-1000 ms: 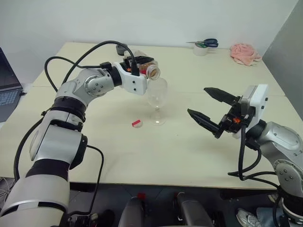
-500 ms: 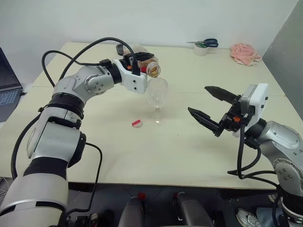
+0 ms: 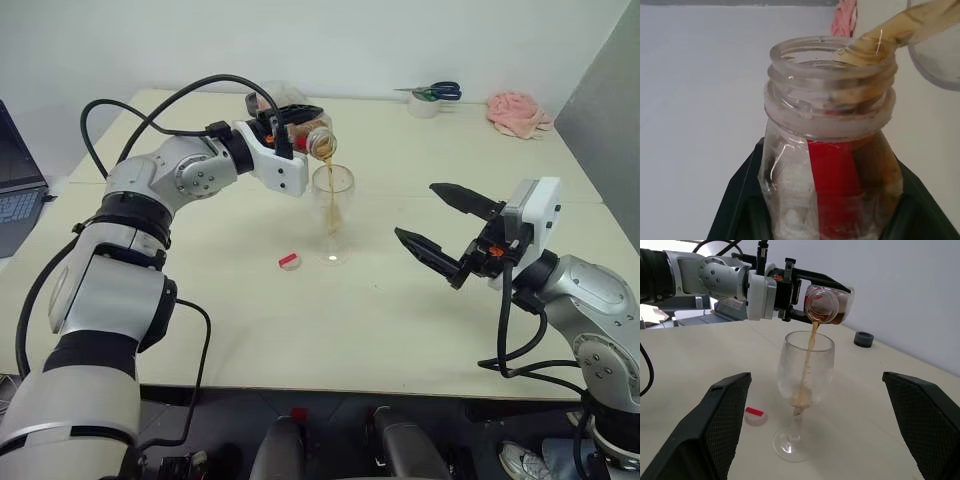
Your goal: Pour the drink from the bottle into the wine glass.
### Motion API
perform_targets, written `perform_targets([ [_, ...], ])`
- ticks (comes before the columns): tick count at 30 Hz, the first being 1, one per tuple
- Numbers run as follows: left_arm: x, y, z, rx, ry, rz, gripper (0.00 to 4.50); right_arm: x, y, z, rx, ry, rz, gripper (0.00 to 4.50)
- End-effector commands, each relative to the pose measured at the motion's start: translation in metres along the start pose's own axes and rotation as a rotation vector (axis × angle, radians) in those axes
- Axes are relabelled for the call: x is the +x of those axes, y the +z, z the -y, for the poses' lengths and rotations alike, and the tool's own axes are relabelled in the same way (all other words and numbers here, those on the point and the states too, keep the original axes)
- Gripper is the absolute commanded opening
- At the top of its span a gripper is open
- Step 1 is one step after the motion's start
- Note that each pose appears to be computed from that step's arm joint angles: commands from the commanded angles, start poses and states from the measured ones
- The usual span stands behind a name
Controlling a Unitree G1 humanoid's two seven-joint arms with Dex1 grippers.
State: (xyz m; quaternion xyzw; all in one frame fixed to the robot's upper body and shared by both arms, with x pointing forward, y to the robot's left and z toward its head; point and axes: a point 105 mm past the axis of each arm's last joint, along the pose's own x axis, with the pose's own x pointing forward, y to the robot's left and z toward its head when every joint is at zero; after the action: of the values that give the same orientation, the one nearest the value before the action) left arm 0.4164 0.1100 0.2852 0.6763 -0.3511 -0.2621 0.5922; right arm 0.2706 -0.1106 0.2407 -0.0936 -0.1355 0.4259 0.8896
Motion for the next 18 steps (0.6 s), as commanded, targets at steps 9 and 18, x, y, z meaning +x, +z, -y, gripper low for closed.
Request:
perform_targets([
  [9,0.001,0.0031,-0.0344,0.108,0.087,0.023,1.82,0.0004,0.0099,-0.002,-0.039,0.01,0.036,4.5],
  [18,0.0002,0.0014,-0.0398,0.14,0.092,0.017,1.82,0.0015,0.0089,-0.0018,-0.045,0.016,0.033,4.5],
])
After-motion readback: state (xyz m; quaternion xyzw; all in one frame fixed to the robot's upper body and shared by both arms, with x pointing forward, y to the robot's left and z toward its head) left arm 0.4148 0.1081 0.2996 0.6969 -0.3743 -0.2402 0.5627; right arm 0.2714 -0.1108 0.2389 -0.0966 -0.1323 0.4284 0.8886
